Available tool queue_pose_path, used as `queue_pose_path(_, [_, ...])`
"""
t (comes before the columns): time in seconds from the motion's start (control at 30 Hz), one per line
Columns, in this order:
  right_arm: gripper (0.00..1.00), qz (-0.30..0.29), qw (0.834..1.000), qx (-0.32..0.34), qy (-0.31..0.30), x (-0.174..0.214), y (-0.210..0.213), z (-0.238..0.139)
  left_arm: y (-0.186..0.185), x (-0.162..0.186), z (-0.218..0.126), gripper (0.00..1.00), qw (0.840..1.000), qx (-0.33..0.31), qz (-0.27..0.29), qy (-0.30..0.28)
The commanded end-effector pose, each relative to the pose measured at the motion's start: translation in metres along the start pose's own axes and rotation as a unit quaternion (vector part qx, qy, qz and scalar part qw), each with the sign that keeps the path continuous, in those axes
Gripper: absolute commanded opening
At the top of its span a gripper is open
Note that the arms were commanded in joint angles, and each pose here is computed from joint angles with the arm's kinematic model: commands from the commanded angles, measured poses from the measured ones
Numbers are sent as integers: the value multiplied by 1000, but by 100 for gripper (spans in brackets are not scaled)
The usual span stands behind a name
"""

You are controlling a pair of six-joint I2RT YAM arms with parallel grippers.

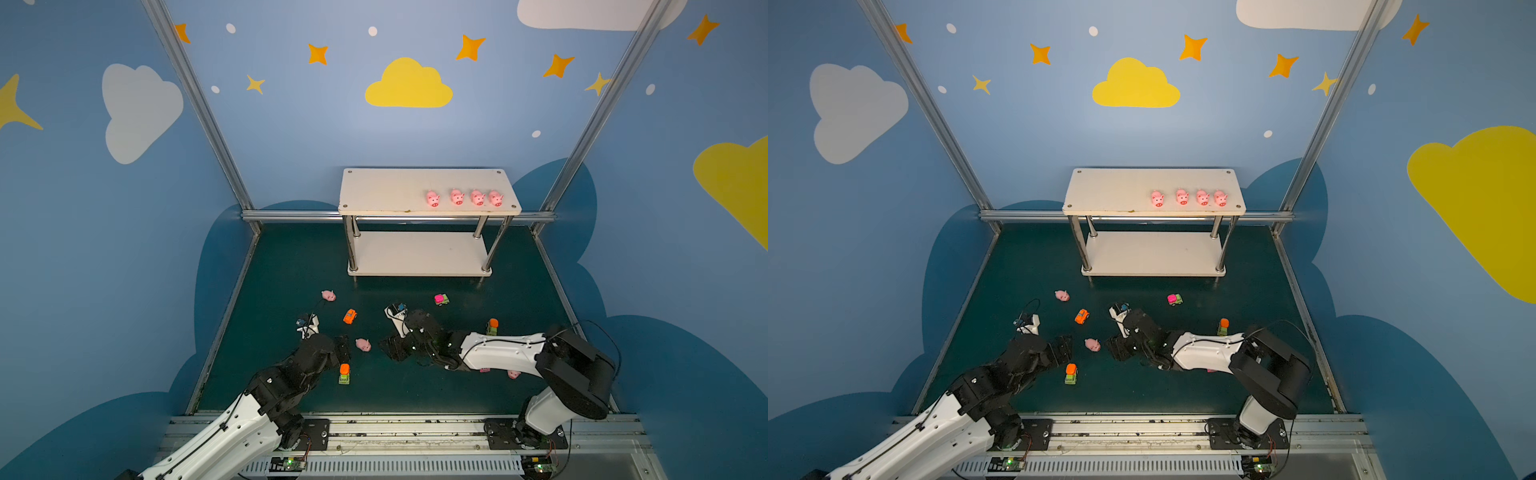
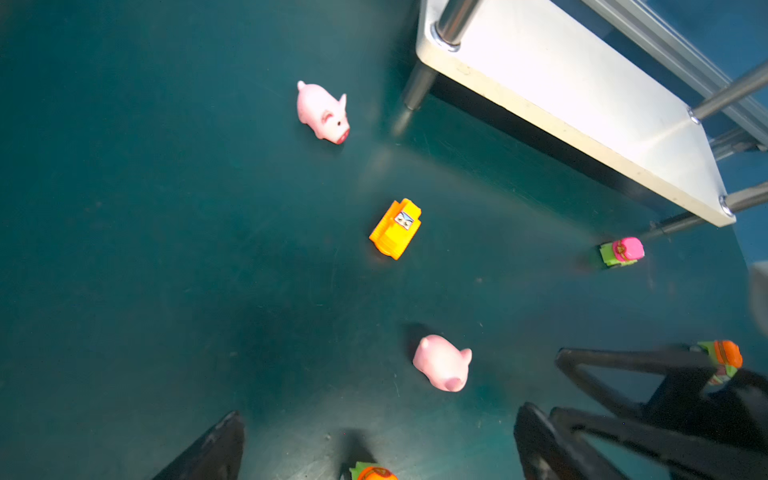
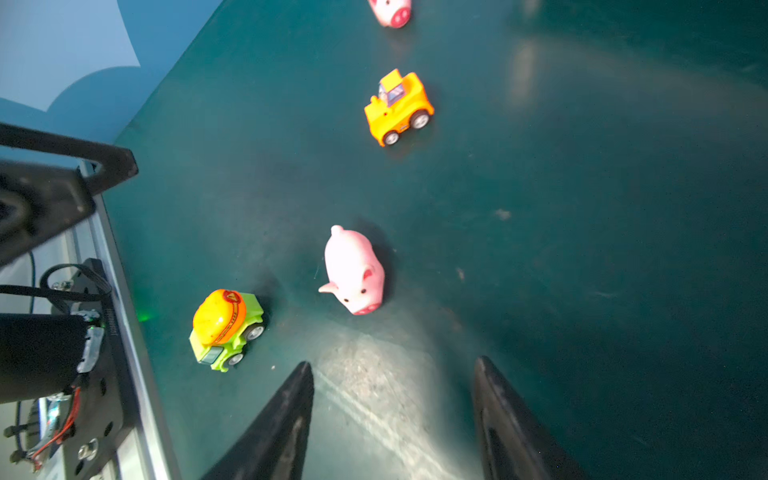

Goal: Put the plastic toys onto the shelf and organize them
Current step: 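Reach the right gripper to the pink pig near the left gripper and close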

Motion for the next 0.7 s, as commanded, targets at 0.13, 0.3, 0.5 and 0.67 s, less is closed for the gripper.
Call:
queue_pose_path(0.13, [61, -34, 999, -38, -9, -4, 30, 26, 10, 2, -2, 100, 1000, 2, -30, -5])
queue_pose_path(0.3, [61, -41, 998, -38, 2, 1, 33, 43, 18, 7, -5, 100, 999, 5, -48, -15])
queue_pose_path(0.5, [61, -43, 999, -25, 12, 4, 29, 57, 23, 9, -9, 100, 998, 11, -60, -27])
queue_pose_path(0.67, [60, -49, 999, -15, 19, 8, 27, 66, 24, 10, -8, 100, 998, 12, -61, -31])
Point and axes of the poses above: each gripper's point midway between its finger pads, its own z axis out along the fingers, its own y axis along the line the jaws close on, x = y × z, the point moved 3 cm from there along -z, back along the fingers, and after that the axes turned 14 degrees about z, right-handed, at the moved point
